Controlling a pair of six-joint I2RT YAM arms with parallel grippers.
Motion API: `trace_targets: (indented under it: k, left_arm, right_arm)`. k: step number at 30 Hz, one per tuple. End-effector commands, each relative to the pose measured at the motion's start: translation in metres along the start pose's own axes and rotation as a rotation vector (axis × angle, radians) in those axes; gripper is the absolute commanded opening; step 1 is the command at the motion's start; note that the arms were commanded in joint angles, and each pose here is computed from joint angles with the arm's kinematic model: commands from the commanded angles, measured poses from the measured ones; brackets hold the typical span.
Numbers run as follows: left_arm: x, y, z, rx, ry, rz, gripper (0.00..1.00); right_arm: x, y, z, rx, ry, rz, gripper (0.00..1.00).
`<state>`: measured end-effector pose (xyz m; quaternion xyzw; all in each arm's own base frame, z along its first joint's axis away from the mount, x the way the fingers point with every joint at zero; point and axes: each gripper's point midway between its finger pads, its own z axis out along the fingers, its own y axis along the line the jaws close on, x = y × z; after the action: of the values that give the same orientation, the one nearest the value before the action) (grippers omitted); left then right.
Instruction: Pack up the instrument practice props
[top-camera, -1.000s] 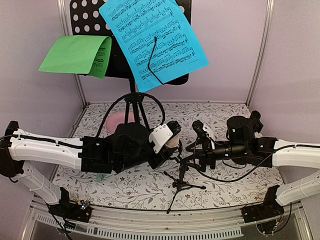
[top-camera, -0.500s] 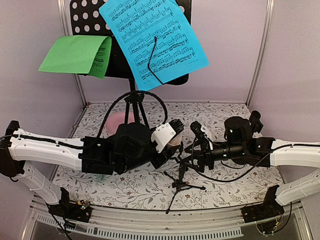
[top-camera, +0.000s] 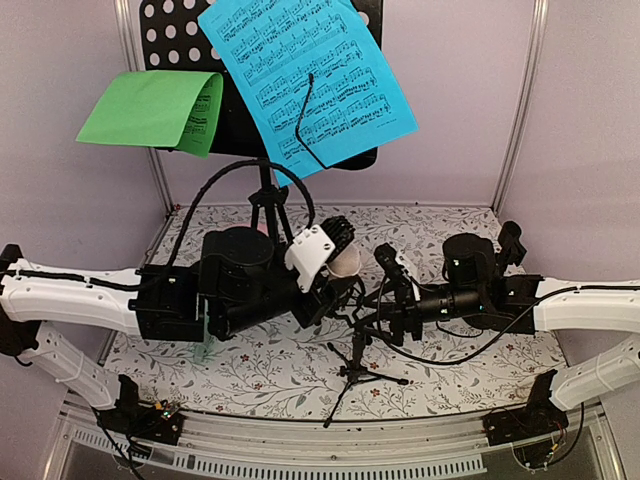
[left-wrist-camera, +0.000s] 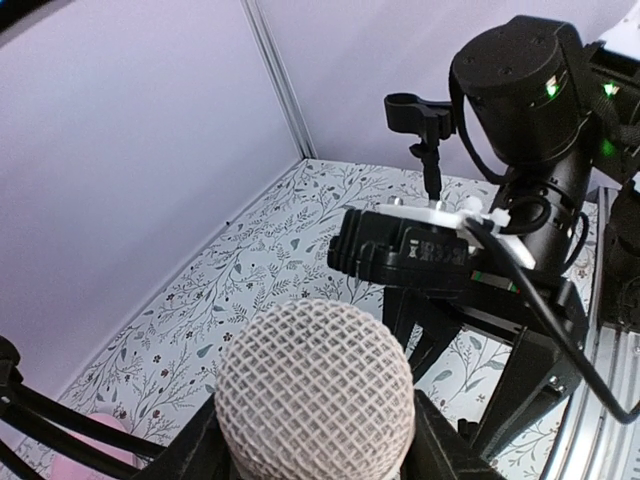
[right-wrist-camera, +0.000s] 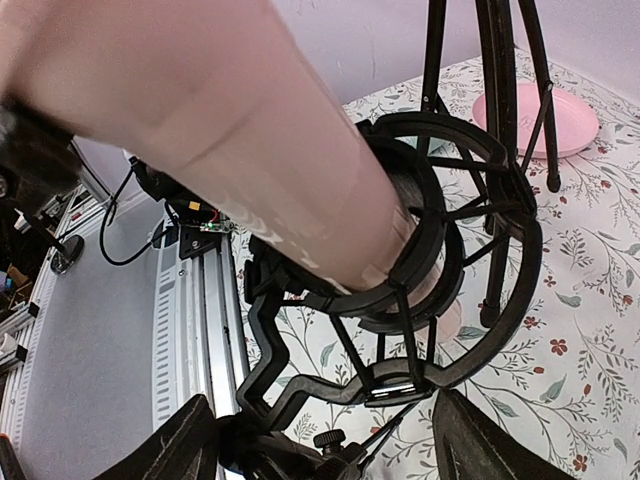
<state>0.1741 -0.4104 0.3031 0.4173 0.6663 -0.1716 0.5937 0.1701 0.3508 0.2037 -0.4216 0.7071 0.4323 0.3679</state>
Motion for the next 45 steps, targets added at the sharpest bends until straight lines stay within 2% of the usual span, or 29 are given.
trace_targets:
  k: [1,8,15,23,31,35,38,45]
  left_arm:
    - [-0.044,0.000,-0.015,0.019,-0.108,-0.042,0.45]
    - [-0.084,0.005,-0.034,0.031,-0.180,-0.054,0.45]
    - [-0.124,0.023,-0.071,0.047,-0.228,-0.122,0.45]
    - [-0.134,0.056,-0.116,0.000,-0.261,-0.176,0.46]
    - [-0.097,0.092,-0.137,-0.145,-0.109,-0.258,0.45]
    - [-0.056,0.088,-0.135,-0.156,0.010,-0.279,0.46]
    - [-0.020,0.094,-0.135,-0.233,0.124,-0.305,0.47]
    - [0.044,0.096,-0.141,-0.320,0.294,-0.362,0.49]
  right_arm:
    - [0.016,-0.014,0.006,0.059,0.055,0.022,0.75]
    - [0.019,-0.016,0.008,0.066,0.069,0.025,0.75]
    - [0.017,-0.017,0.007,0.077,0.065,0.024,0.75]
    - [0.019,-0.018,0.007,0.082,0.070,0.024,0.75]
    - [0.018,-0.020,0.008,0.092,0.074,0.025,0.75]
    - [0.017,-0.020,0.007,0.093,0.070,0.023,0.75]
    - [0.016,-0.019,0.006,0.090,0.067,0.022,0.75]
    - [0.005,-0.009,-0.005,0.066,0.031,0.010,0.76]
